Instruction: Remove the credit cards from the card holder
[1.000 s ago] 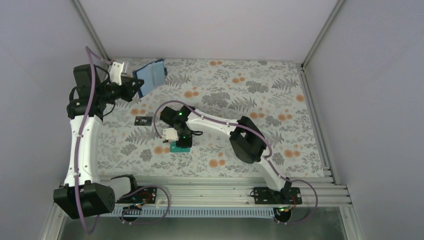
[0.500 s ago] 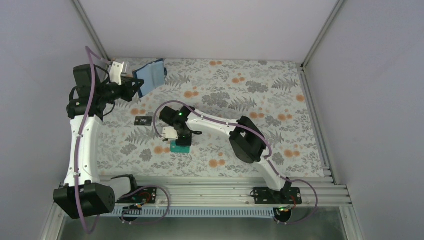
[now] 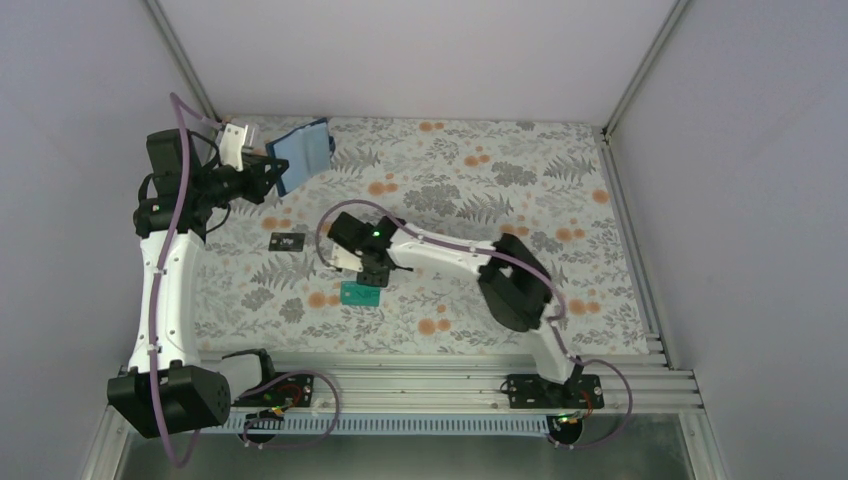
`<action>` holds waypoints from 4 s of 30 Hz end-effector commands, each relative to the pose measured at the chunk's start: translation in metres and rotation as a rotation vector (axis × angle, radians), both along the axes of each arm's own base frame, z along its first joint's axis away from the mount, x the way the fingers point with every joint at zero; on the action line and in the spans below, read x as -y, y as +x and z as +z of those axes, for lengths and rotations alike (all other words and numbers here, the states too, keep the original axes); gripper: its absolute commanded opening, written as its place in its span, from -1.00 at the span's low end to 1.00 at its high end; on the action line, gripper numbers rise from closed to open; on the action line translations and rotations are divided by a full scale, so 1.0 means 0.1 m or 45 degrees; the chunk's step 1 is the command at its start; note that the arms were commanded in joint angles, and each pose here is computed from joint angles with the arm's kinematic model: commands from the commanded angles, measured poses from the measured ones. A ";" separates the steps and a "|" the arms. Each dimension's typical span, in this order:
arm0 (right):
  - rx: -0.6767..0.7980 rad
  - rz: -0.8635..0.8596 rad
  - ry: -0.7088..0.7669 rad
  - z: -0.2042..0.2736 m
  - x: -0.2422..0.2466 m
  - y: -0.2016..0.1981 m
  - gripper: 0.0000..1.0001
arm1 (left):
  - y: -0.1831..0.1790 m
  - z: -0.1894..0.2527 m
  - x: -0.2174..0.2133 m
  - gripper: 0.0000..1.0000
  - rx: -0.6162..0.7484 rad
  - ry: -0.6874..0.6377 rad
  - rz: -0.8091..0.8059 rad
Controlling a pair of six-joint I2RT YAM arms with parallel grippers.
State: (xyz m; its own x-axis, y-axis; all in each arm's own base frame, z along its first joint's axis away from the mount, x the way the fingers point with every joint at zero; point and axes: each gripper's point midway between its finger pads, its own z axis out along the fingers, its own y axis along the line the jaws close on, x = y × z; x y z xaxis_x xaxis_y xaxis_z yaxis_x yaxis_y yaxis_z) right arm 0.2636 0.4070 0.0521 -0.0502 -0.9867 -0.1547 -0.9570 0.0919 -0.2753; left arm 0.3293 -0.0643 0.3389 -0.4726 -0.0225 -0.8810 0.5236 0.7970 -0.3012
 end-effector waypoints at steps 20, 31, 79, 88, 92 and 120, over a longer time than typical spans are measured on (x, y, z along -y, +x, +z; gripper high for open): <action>-0.067 -0.158 1.760 3.42 0.67 0.30 0.87 | -1.00 0.58 0.80 -0.95 0.256 -0.343 -0.873; -0.089 -0.114 1.712 3.27 0.68 0.30 0.61 | -1.07 0.61 0.81 -0.95 0.291 -0.347 -0.909; -0.421 0.304 1.626 3.36 0.04 -0.33 -0.64 | -0.89 0.46 0.80 -0.95 0.208 -0.296 -0.808; -0.375 0.054 1.612 3.28 0.00 -0.07 -0.92 | -0.68 0.30 0.74 -0.64 0.149 -0.239 -0.681; -0.333 -0.070 1.620 3.28 -0.02 0.06 -0.92 | -0.73 0.32 0.77 0.19 0.164 -0.256 -0.723; -0.268 0.055 1.571 3.43 -0.37 -0.36 -0.91 | -0.23 -0.02 0.57 0.89 0.065 -0.041 -0.364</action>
State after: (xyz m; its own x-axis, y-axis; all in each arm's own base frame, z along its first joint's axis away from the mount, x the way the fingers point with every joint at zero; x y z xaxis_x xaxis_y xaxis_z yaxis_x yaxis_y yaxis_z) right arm 0.2571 0.4475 0.3582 -0.2535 -0.2448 -0.9358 -0.9477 0.2566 0.1896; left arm 0.2868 -0.1347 0.3473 -0.4074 0.0703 -0.9105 0.8063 0.4958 -0.3225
